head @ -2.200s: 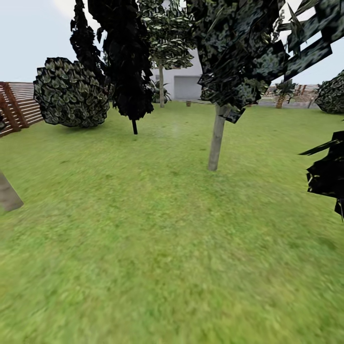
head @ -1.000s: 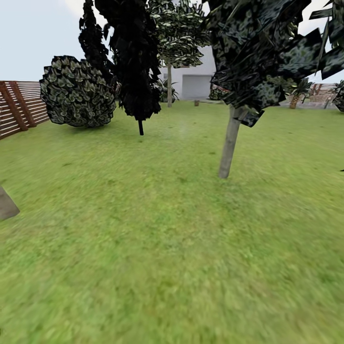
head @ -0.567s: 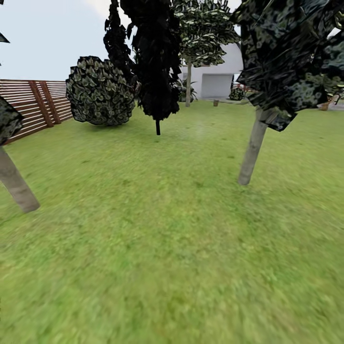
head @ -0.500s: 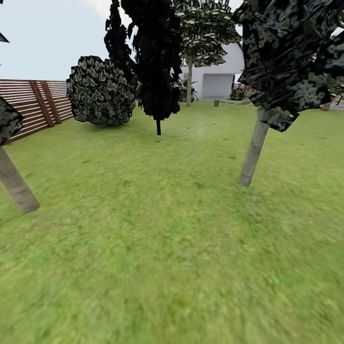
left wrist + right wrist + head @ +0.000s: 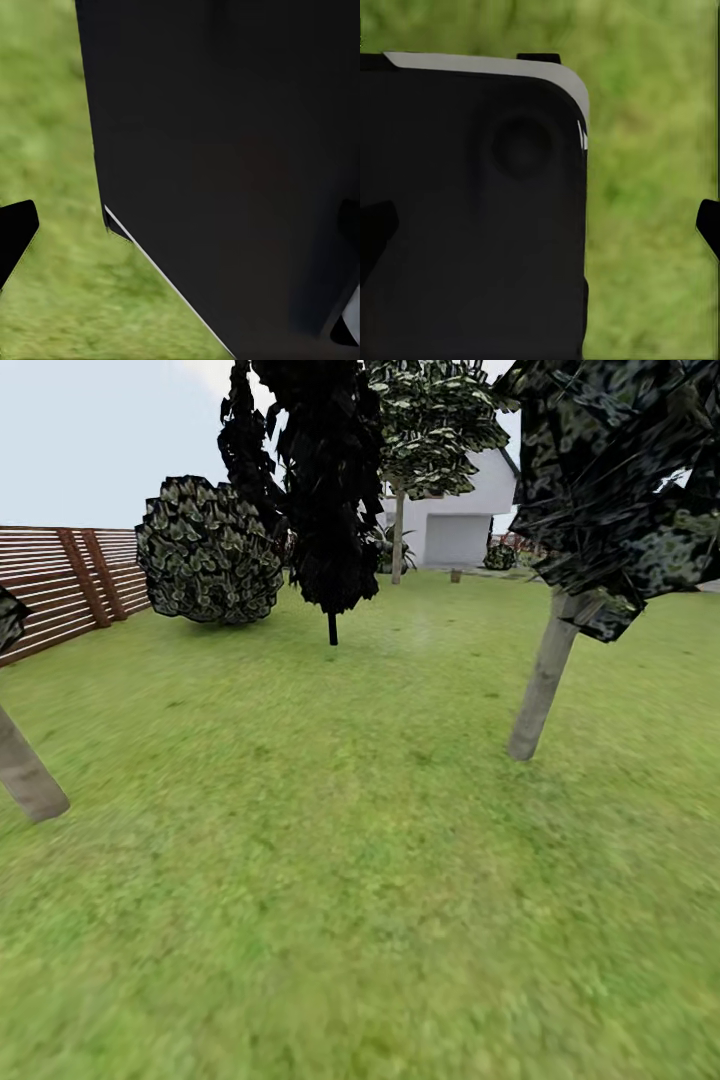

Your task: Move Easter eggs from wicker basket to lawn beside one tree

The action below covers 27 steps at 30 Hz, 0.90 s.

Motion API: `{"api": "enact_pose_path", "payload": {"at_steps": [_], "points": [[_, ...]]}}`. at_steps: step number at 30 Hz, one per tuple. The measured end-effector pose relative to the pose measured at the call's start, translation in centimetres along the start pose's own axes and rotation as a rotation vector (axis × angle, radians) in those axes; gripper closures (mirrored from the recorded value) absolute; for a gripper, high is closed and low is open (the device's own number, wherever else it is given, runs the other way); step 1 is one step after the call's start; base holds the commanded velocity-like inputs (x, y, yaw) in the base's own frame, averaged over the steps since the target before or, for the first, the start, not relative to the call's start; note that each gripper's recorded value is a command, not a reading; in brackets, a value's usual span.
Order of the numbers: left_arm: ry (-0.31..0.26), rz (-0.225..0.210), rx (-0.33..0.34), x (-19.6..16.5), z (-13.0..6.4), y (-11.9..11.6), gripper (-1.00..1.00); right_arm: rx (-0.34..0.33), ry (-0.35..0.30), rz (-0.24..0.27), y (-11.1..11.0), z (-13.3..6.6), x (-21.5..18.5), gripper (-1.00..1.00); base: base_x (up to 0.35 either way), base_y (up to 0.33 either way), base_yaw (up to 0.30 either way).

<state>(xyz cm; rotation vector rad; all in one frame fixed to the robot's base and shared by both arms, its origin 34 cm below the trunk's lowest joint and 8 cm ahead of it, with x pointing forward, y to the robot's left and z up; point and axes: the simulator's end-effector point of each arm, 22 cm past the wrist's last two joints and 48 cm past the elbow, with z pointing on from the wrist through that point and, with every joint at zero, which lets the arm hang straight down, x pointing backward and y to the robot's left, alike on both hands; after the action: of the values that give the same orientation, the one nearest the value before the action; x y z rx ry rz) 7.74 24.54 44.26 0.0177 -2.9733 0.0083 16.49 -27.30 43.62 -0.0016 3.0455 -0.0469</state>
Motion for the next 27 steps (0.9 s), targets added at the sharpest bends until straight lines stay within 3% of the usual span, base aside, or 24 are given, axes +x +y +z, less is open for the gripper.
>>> {"api": "enact_pose_path", "payload": {"at_steps": [27], "points": [[0.0,0.0,0.0,0.01,0.0,0.01,-1.0,0.0,-0.001,-0.003,0.0,0.0,-0.03,-1.0,0.34,0.0,0.0]]}}
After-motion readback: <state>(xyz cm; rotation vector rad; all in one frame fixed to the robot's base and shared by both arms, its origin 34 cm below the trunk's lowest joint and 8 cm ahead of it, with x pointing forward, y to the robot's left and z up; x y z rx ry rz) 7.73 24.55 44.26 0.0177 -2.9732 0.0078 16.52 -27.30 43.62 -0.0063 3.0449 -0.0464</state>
